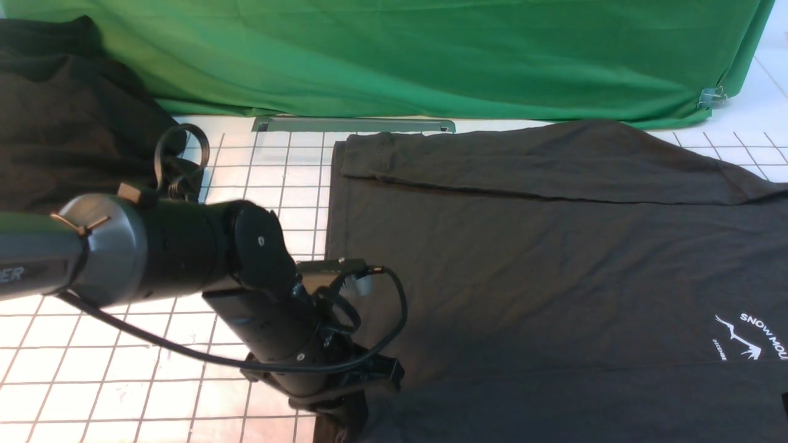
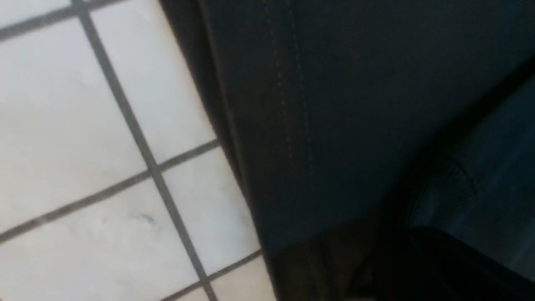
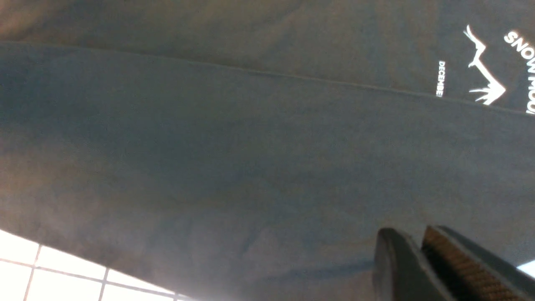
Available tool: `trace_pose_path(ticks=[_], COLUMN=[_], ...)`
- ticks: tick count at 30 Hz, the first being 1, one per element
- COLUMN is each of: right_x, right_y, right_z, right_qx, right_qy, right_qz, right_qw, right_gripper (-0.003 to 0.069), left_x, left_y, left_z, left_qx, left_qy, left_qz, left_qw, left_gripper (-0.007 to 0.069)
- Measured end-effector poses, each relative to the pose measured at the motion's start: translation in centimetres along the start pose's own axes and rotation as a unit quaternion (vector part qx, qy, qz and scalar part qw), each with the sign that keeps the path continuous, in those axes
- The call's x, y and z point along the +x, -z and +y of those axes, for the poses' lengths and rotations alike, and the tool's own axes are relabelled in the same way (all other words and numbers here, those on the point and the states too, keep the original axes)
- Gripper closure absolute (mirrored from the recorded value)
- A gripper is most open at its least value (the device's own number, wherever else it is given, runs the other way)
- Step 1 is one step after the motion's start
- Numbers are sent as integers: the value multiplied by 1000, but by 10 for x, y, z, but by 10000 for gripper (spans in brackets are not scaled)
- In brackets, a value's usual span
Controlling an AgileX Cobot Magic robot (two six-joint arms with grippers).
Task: Fold a long-sleeved shirt over a white checkered tablecloth.
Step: 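Grasp the left edge of the dark T-shirt lying flat on the table, then fold the left side of the black T-shirt inward over its body, then grab the top left corner of the dark shirt with the left gripper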
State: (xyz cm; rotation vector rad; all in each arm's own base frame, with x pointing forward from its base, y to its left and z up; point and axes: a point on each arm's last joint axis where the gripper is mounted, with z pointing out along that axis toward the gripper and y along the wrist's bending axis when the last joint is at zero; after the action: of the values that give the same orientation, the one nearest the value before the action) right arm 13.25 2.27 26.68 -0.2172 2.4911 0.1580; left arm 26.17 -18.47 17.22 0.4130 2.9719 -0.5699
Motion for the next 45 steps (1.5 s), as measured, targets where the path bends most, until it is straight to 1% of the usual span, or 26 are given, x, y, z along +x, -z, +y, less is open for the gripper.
trace_pose_path(ticks=[3,4,6,7,9,13,14,15,16,20,22,24,27,30,32,36,37,39,41,42,43,45], right_x=[0,0,0,0,0,0,0,0,0,0,0,0,0,0,0,0,0,0,0,0,0,0], right_y=[0,0,0,0,0,0,0,0,0,0,0,0,0,0,0,0,0,0,0,0,0,0], right_z=[0,0,0,0,0,0,0,0,0,0,0,0,0,0,0,0,0,0,0,0,0,0], right_qx=[0,0,0,0,0,0,0,0,0,0,0,0,0,0,0,0,0,0,0,0,0,0], right_qy=[0,0,0,0,0,0,0,0,0,0,0,0,0,1,1,1,1,1,1,1,1,1], right_qz=[0,-1,-1,-1,-1,-1,-1,-1,-1,-1,-1,-1,-1,-1,-1,-2,-2,-2,-2,-2,-2,-2], right_qw=[1000,1000,1000,1000,1000,1000,1000,1000,1000,1000,1000,1000,1000,1000,1000,1000,1000,1000,1000,1000,1000,1000], right_gripper=[565,563,560,560,556,552,548,547,545,543,543,543,540,536,533,528,526,522,520,519,517,512], left_x=[-10,-23,-38,-40,-60,-94,-107,-109,-123,-150,-163,-171,-182,-189,-195,-212,-216,-221,-226,-226,-229,-230], left_y=[17,35,55,58,84,113,117,116,117,97,77,63,37,28,32,60,66,71,64,64,49,32], left_z=[-9,-19,-30,-31,-40,-42,-37,-35,-27,-5,11,19,31,37,41,52,56,64,76,77,86,94], left_qx=[10,20,26,27,27,17,14,13,10,0,-7,-10,-13,-16,-18,-8,2,25,67,66,94,114], left_qy=[-10,-15,-22,-23,-27,-23,-16,-13,2,39,58,71,96,108,109,118,128,151,194,194,227,254], left_qz=[-22,-45,-65,-70,-96,-131,-138,-136,-145,-140,-131,-129,-124,-133,-154,-223,-239,-255,-254,-254,-239,-222], left_qw=[1000,999,997,997,995,991,990,991,989,989,990,989,988,985,982,968,963,955,945,945,939,934], left_gripper=[610,610,610,610,610,610,610,610,610,610,610,610,590,532,473,319,285,244,199,197,185,181])
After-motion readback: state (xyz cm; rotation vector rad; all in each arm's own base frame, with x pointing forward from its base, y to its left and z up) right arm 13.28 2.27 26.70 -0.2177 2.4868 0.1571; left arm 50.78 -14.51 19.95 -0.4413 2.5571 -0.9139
